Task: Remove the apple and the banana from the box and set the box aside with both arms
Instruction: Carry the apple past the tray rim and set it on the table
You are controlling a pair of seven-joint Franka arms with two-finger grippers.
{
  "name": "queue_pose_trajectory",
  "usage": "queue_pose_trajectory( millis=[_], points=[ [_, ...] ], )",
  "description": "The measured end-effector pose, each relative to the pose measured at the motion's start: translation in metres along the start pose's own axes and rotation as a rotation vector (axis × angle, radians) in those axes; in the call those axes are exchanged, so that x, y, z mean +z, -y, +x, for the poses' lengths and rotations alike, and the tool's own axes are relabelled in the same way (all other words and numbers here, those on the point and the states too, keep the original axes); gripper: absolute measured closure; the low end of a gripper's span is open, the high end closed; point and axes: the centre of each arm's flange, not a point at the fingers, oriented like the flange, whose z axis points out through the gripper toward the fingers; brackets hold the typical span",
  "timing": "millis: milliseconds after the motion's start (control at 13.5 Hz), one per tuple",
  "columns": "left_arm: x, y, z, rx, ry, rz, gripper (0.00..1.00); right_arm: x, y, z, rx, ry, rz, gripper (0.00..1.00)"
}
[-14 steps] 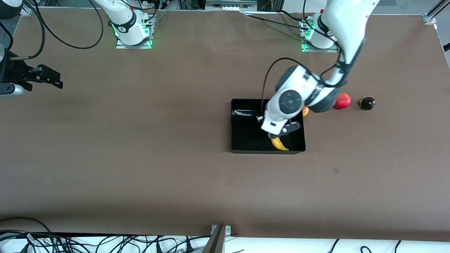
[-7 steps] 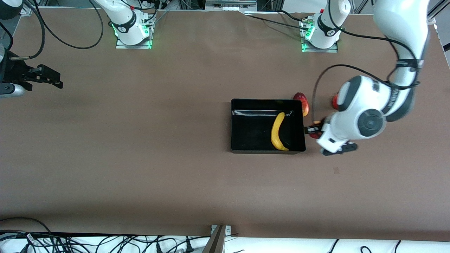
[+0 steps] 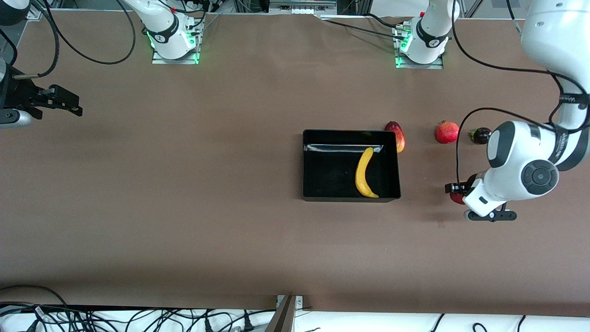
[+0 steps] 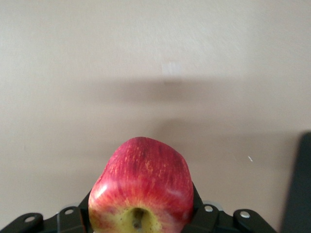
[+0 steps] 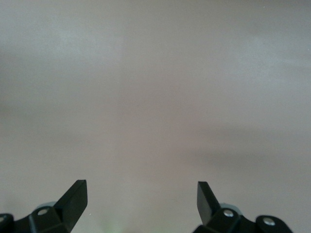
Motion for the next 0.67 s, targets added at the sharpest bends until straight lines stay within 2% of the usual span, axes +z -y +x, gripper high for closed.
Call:
queue_pose_trajectory(
  millis=[148,296,667],
  points=[
    [0.042,0.004,0.014,0.005,-0.053,-0.004,0.3,0.0,0.0,0.0,0.0,0.002,0.0,0.0],
    [0.08,0.009,0.02,0.001,-0.064,-0.013,0.3,0.0,0.001,0.0,-0.002,0.005,0.0,0.0],
    [0.084,0.008,0.022,0.003,-0.07,-0.008,0.29,0.0,0.001,-0.001,-0.001,0.007,0.001,0.0]
  ],
)
